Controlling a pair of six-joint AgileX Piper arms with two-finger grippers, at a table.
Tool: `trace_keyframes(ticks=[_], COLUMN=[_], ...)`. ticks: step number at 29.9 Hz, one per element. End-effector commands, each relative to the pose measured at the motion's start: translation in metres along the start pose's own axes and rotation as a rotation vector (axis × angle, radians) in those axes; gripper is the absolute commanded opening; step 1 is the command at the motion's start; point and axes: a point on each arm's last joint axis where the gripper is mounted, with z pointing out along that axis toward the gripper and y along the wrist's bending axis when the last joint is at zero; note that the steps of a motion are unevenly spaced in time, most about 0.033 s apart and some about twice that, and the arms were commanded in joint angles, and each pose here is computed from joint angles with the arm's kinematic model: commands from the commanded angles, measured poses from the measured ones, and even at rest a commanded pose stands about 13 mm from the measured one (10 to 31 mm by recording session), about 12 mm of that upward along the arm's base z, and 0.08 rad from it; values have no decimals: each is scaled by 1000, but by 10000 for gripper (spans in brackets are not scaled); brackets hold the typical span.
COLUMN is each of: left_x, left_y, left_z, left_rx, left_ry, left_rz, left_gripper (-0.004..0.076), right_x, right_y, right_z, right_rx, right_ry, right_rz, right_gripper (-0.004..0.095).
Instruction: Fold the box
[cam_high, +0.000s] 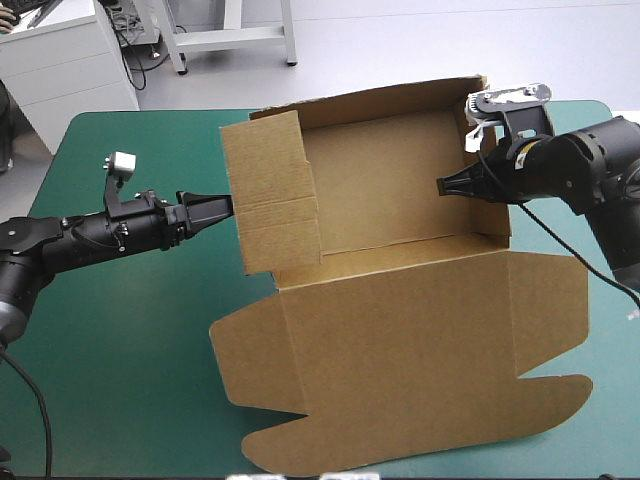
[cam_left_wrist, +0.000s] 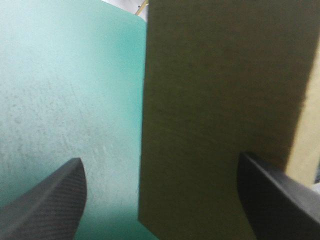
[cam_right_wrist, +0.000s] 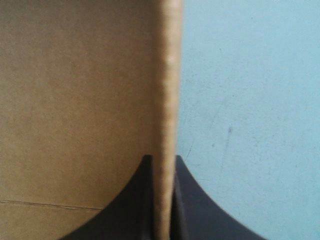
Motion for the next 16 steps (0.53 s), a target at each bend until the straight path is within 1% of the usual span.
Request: trace_keyframes(ticks=[1, 4, 7, 12, 14, 16], left_x=[2, 5, 4, -1, -5, -9], left_y=[-37, -41, -43, -59, -70, -79], left_z=[2, 7, 7, 9, 11, 13], left_rx=[194, 213, 230, 236, 216, 164], left_ry=[23, 45, 37, 63, 85, 95], left_rz=[73, 68, 49, 133, 186, 205], left_gripper=[562, 544, 532, 519, 519, 519], right_x=[-7, -6, -5, -4, -3, -3], right_y=[-3, -3, -3, 0, 2, 4], right_z=[-20, -20, -20, -20, -20, -20], right_rx=[14, 14, 6, -15, -38, -59], right_ry=[-102, -91, -81, -64, -57, -53], right_rz=[25, 32, 43, 99, 110, 117], right_gripper=[-23, -23, -23, -23, -23, -23])
